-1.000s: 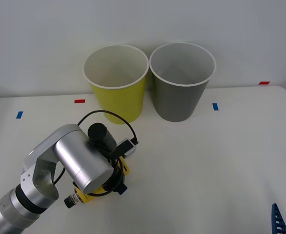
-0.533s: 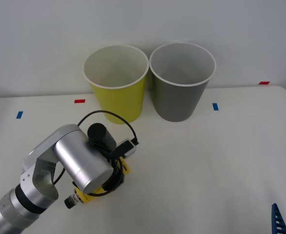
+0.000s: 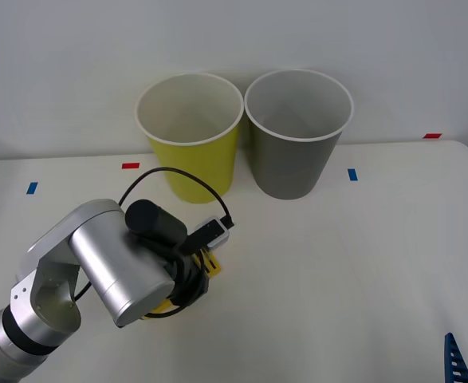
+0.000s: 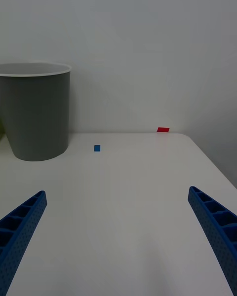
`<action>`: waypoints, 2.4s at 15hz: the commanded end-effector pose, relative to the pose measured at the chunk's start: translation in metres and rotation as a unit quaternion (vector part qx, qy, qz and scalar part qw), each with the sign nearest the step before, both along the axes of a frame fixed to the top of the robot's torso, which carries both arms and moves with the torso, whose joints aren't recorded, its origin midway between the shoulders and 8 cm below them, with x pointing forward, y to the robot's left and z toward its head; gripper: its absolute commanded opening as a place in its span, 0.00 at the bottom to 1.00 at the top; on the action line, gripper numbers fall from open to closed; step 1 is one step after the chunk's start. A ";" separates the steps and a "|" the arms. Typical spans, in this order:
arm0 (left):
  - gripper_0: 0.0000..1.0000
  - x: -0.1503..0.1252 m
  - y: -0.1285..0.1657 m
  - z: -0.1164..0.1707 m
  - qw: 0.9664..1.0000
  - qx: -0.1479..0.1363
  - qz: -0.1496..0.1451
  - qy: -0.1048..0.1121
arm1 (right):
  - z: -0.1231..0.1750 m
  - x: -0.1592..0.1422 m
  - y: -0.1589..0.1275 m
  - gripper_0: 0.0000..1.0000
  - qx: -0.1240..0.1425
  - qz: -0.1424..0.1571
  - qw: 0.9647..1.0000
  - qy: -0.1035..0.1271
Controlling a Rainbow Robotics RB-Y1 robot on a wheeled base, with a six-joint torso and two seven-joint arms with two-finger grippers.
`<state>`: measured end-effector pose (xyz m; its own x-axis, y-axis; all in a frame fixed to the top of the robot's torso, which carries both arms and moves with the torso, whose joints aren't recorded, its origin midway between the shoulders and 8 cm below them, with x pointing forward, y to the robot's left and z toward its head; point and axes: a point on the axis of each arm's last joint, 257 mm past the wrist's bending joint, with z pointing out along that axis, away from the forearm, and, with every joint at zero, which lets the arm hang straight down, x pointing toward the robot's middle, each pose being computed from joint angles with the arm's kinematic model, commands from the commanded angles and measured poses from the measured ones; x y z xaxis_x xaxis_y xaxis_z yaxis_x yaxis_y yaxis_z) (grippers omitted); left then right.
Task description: Put cans in the gray bin and PET bottles in the light green bin.
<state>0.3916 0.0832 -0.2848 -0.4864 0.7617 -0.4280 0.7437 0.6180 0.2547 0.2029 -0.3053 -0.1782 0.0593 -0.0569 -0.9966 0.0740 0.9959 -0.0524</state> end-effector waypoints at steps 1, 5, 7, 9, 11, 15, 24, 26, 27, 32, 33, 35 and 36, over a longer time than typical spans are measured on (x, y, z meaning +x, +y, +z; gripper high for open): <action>0.00 0.004 -0.010 0.031 0.998 -0.024 -0.023 -0.047 | 0.000 0.000 0.000 1.00 0.000 0.000 1.000 0.000; 0.00 0.005 -0.021 0.077 0.993 -0.065 -0.039 -0.094 | 0.000 0.000 0.000 1.00 0.000 0.000 1.000 0.000; 0.00 0.003 -0.026 0.104 0.989 -0.108 -0.041 -0.097 | 0.000 0.000 0.000 1.00 0.000 0.000 1.000 0.000; 0.00 -0.002 -0.029 0.128 0.982 -0.155 -0.037 -0.102 | 0.000 0.000 0.000 1.00 0.000 0.000 1.000 0.000; 0.00 -0.009 -0.028 0.150 0.973 -0.195 -0.028 -0.117 | 0.000 0.000 0.000 1.00 0.000 0.000 1.000 0.000; 0.00 -0.014 -0.018 0.206 0.953 -0.249 -0.021 -0.173 | 0.000 0.000 0.000 1.00 0.000 0.000 1.000 0.000; 0.00 -0.009 0.040 0.299 0.906 -0.350 0.007 -0.238 | 0.000 0.000 0.000 1.00 0.000 0.000 1.000 0.000; 0.00 -0.005 0.055 0.316 0.898 -0.353 0.015 -0.261 | 0.000 0.000 0.000 1.00 0.000 0.000 1.000 0.000; 0.00 -0.003 0.061 0.326 0.895 -0.350 0.018 -0.275 | 0.000 0.000 0.000 1.00 0.000 0.000 1.000 0.000; 0.00 0.005 0.077 0.397 0.865 -0.344 0.013 -0.366 | 0.000 0.000 0.000 1.00 0.000 0.000 1.000 0.000; 0.00 0.006 0.078 0.407 0.859 -0.344 0.011 -0.378 | 0.000 0.000 0.000 1.00 0.000 0.000 1.000 0.000; 0.00 0.013 0.082 0.425 0.851 -0.349 0.016 -0.393 | 0.000 0.000 0.000 1.00 0.000 0.000 1.000 0.000; 0.00 0.017 0.083 0.431 0.848 -0.353 0.019 -0.396 | 0.000 0.000 0.000 1.00 0.000 0.000 1.000 0.000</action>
<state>0.4044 0.1641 0.1405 0.1443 0.1798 -0.9731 0.4957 0.8379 0.2284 0.2029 -0.3053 -0.1782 0.0593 -0.0569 -0.9966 0.0740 0.9959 -0.0524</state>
